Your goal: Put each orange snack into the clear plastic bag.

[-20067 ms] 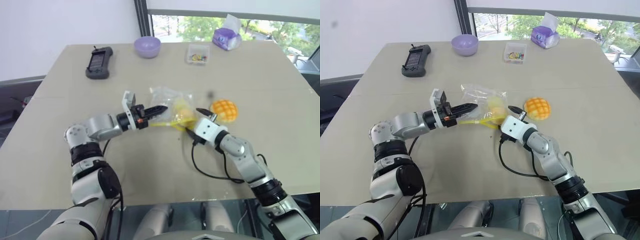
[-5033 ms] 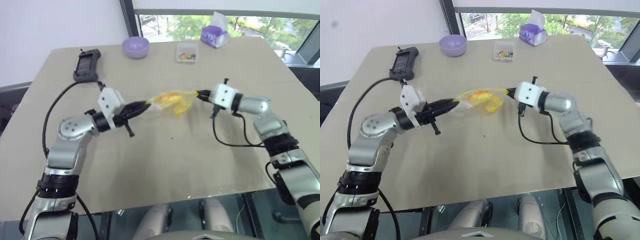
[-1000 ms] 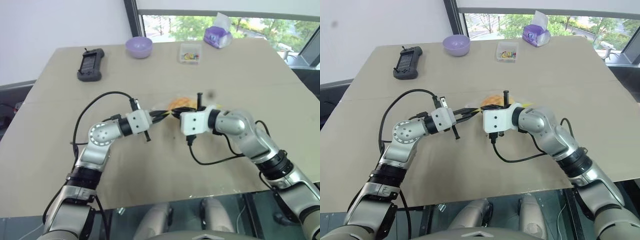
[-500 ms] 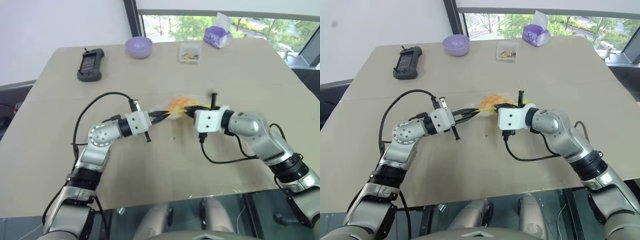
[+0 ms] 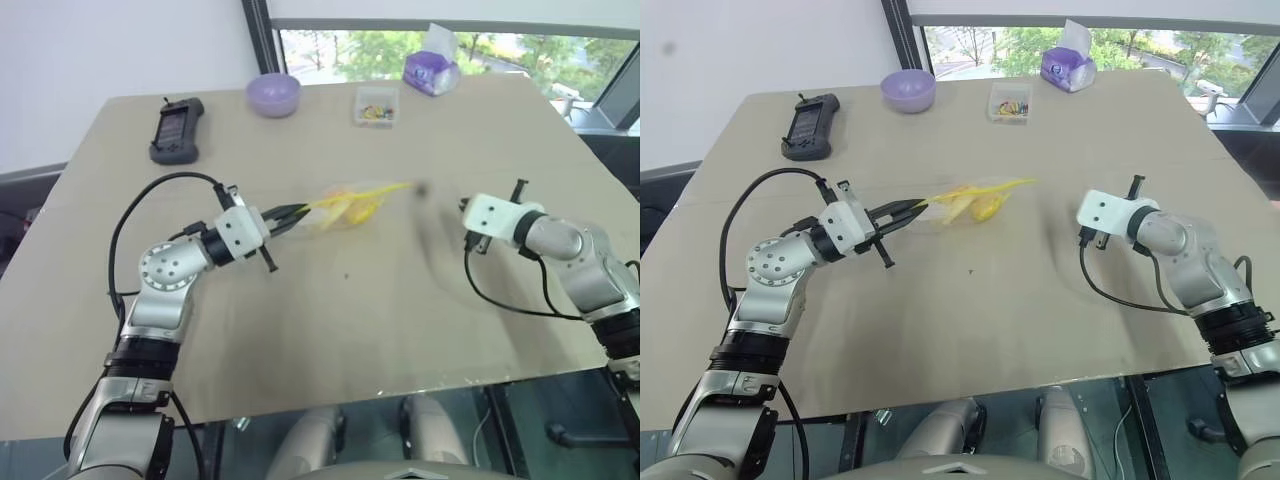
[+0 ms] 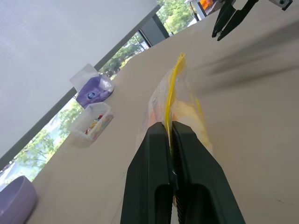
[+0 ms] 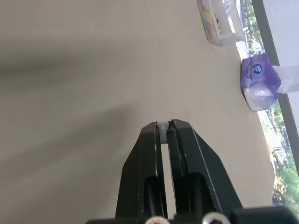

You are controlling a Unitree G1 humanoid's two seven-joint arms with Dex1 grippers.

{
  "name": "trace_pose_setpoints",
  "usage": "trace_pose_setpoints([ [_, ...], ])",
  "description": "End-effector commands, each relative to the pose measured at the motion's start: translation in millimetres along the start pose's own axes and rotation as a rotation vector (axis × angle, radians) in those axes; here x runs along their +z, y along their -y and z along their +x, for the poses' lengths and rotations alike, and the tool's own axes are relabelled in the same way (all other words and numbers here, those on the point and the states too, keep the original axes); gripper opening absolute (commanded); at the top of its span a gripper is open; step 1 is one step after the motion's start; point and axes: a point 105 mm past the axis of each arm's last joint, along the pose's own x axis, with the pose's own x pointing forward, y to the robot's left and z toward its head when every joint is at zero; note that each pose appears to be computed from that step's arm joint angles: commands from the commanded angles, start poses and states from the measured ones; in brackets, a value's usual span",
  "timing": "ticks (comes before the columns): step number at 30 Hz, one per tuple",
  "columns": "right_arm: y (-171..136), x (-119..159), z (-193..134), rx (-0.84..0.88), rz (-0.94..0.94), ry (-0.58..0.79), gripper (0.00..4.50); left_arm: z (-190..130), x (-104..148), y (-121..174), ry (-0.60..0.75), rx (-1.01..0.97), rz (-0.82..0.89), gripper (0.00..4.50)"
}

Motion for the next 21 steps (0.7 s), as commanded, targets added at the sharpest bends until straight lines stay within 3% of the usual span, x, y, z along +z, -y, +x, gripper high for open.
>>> trace_pose_setpoints([
  [1, 15, 20, -5, -0.055, 0.009, 0.074, 0.03, -1, 8, -3, 0.029, 0.01, 0.016, 0.0],
  [5, 10, 34, -4, -0.044, 0.035, 0.136, 0.03, 0, 8, -1, 0.029, 0.002, 0.024, 0.0],
  [14, 9, 39, -4, -0.047, 0.057, 0.15, 0.03, 2, 7, 6, 0.03, -0.015, 0.021, 0.0],
  [16, 14, 28, -5, -0.072, 0.062, 0.1, 0.03, 2, 7, 6, 0.031, -0.018, 0.021, 0.0],
  [19, 32, -12, -15, -0.132, 0.086, -0.063, 0.03, 3, 7, 7, 0.03, -0.021, 0.019, 0.0],
  [20, 36, -20, -19, -0.15, 0.071, -0.096, 0.75, 3, 7, 8, 0.031, -0.022, 0.018, 0.0],
  [21, 39, -24, -21, -0.17, 0.05, -0.109, 1.11, 3, 7, 8, 0.031, -0.023, 0.018, 0.0],
])
